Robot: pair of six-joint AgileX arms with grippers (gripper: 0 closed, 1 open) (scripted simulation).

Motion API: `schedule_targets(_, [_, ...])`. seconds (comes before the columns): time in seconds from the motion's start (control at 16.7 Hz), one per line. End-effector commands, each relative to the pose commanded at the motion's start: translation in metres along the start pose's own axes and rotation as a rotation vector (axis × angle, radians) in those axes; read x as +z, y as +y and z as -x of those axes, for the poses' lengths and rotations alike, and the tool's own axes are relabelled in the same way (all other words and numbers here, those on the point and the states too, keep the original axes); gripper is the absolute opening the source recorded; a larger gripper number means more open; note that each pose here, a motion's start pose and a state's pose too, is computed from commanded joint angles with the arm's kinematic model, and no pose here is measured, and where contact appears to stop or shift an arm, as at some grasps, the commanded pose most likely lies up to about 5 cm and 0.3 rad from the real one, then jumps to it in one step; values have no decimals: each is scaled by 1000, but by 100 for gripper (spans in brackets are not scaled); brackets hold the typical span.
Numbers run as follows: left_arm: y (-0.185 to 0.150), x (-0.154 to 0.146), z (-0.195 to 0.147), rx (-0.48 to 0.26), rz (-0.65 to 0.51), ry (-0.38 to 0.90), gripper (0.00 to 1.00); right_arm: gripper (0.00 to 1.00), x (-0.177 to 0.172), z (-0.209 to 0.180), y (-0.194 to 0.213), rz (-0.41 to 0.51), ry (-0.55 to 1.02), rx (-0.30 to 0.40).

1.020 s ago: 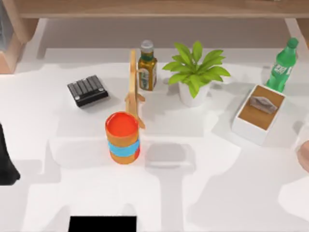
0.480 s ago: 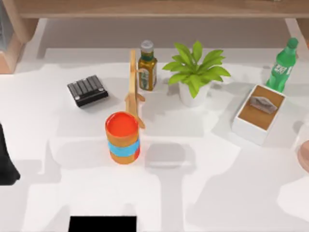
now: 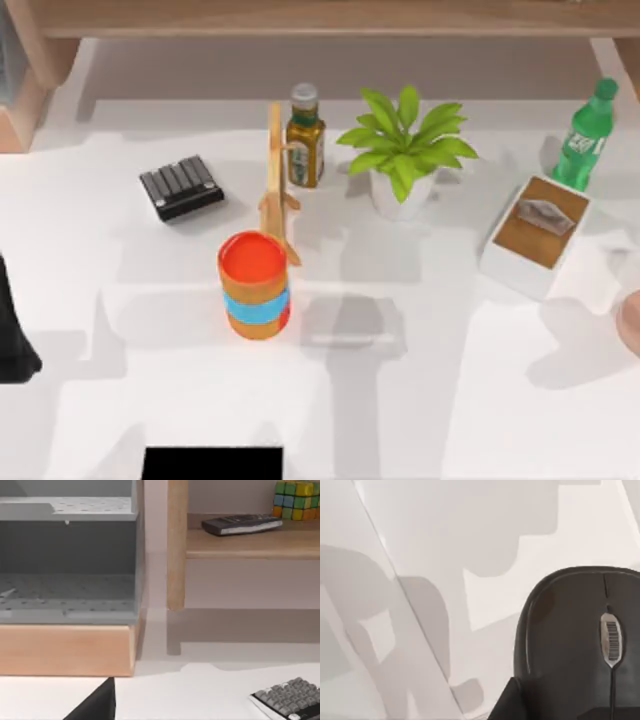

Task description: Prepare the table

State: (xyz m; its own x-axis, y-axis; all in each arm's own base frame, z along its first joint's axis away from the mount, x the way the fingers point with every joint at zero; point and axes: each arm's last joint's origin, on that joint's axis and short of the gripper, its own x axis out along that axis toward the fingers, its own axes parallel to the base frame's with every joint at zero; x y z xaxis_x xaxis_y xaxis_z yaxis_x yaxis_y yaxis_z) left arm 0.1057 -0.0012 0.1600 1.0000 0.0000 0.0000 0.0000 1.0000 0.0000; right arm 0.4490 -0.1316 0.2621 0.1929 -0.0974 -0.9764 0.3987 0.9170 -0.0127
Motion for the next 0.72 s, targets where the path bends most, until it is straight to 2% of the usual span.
schedule_targets(0.18, [0, 0, 0, 0, 0, 0, 100, 0, -25, 53, 43, -53, -71, 13])
schedule_targets(0.36, [0, 0, 0, 0, 0, 0, 100, 0, -60, 98, 96, -91, -135, 59])
schedule_targets(0.54, [0, 0, 0, 0, 0, 0, 100, 0, -105, 131, 154, -103, -174, 139])
schedule_targets(0.72, [0, 0, 0, 0, 0, 0, 100, 0, -161, 151, 214, -77, -172, 241])
